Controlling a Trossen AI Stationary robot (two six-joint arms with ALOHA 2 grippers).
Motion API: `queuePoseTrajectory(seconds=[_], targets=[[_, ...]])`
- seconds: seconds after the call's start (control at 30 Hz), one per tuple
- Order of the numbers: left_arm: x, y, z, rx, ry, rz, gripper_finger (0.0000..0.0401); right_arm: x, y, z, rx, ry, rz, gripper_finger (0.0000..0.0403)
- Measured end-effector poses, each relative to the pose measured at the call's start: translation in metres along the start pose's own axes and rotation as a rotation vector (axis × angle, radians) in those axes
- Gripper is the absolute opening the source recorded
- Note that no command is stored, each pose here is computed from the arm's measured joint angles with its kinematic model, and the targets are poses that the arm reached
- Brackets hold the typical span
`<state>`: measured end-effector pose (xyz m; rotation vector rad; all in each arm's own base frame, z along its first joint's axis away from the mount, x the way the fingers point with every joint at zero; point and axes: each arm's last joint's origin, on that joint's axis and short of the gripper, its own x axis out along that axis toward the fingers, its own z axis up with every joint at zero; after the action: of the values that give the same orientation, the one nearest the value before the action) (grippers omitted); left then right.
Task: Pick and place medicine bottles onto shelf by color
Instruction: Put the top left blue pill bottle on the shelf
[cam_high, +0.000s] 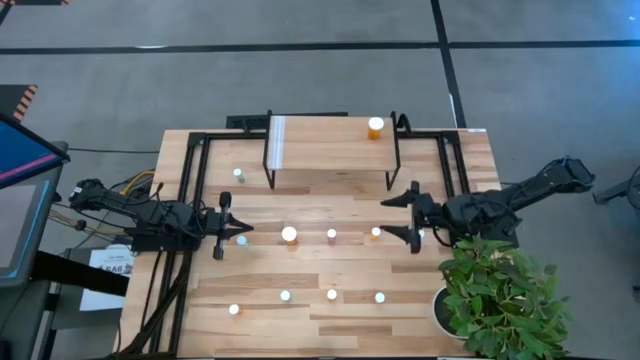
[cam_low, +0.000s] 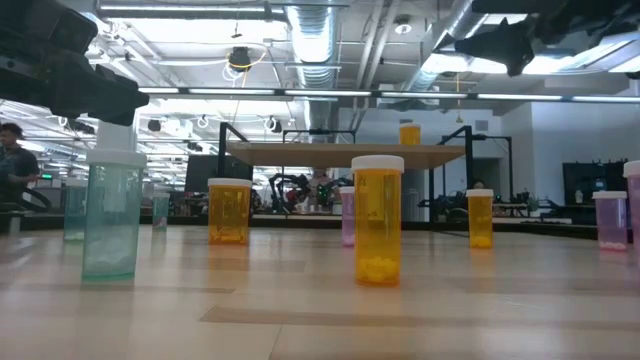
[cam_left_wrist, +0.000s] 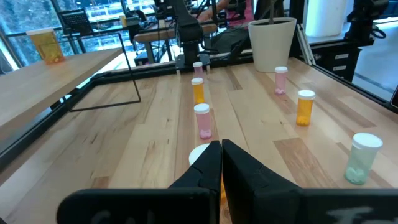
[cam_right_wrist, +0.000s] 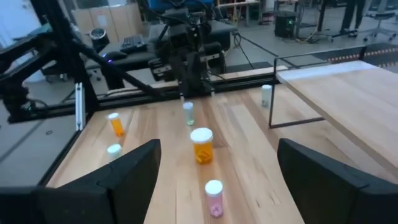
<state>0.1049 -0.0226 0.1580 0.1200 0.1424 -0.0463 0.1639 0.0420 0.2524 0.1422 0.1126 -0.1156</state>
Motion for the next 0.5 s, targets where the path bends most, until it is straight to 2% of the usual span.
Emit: queuePoseTrajectory(seconds=[0.5], targets=[[0.0000,0.0000,0.0000,0.006,0.000,0.000,0.0002,-0.0009,0.0024,-0.0001,0.003,-0.003,0.010,0.0342]])
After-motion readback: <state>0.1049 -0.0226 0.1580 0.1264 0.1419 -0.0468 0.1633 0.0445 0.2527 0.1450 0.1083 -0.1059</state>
